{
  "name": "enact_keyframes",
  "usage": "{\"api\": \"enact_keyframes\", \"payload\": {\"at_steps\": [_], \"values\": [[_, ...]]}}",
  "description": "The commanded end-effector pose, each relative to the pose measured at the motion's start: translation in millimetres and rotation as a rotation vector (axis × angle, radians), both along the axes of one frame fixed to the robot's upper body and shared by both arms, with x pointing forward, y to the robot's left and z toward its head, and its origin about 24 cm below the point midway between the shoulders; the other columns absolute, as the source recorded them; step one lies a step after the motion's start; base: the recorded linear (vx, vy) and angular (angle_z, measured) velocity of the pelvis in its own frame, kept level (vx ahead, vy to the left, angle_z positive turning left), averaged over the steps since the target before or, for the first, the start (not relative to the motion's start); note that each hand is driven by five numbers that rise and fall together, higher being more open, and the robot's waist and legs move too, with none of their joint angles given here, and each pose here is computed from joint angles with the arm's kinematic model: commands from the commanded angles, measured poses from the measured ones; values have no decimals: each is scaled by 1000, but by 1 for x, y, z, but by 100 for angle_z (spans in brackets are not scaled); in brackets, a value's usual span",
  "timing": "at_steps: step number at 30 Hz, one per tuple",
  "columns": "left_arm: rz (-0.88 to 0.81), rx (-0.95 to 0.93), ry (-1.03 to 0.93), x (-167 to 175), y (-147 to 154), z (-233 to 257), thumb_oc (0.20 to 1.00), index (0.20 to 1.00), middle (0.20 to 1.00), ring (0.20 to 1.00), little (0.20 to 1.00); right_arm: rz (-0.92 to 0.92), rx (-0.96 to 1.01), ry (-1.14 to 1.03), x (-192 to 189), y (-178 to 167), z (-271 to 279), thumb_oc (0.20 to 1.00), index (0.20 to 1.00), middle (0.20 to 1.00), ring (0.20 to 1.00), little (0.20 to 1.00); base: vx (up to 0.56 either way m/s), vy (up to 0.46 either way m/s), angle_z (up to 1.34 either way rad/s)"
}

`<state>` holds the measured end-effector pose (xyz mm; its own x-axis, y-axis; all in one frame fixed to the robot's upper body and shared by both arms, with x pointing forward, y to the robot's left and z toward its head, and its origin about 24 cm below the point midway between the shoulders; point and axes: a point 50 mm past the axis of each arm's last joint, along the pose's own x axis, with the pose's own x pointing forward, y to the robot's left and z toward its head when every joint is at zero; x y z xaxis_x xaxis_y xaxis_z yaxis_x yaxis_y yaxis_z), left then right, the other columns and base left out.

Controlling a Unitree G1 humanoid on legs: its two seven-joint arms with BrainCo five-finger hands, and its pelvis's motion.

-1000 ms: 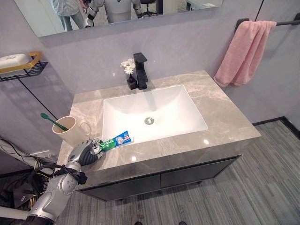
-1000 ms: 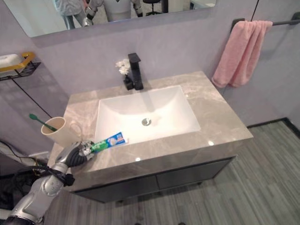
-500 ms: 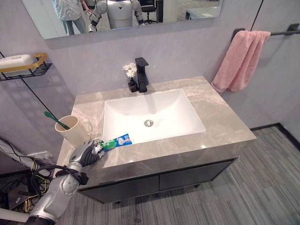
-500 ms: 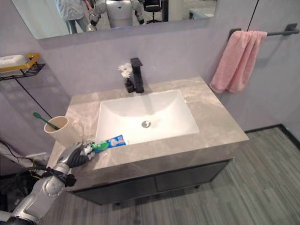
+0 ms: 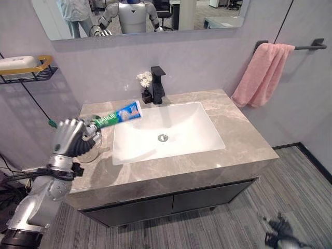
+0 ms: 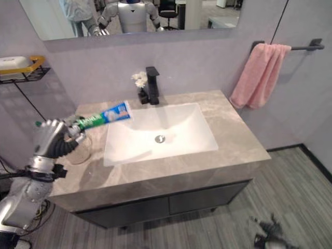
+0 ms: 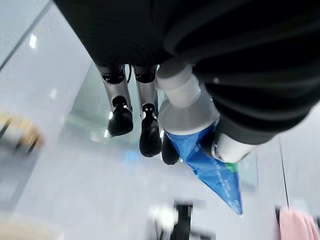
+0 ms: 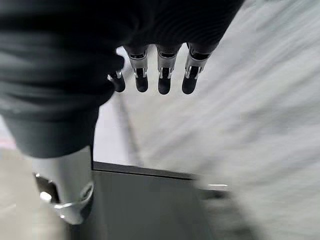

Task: Put brush and paste in cup on sink, flatten towel.

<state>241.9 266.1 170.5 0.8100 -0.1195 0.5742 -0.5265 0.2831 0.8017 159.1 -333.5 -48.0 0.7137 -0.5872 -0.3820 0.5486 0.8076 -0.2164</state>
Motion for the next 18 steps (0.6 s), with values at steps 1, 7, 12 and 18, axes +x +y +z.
{"api": "enact_keyframes", "payload": {"at_steps": [1, 7, 12, 18], "values": [[-38, 64, -335, 1, -6, 62, 200, 200, 200, 200, 200, -42, -94, -288, 31, -15, 50, 1000, 1000, 1000, 1000, 1000, 15, 15, -3], [-119, 90, -558, -1, -26, 103, 200, 200, 200, 200, 200, 175, -142, -857, 82, 31, 159, 1000, 1000, 1000, 1000, 1000, 17, 22, -8], [-221, 37, -624, 5, -46, 118, 200, 200, 200, 200, 200, 309, 150, -1092, 116, 79, 188, 1000, 1000, 1000, 1000, 1000, -22, 2, -1], [-377, -28, -715, 7, -80, 137, 200, 200, 200, 200, 200, 593, 650, -1247, 155, 186, 230, 1000, 1000, 1000, 1000, 1000, -10, 0, 5]]}}
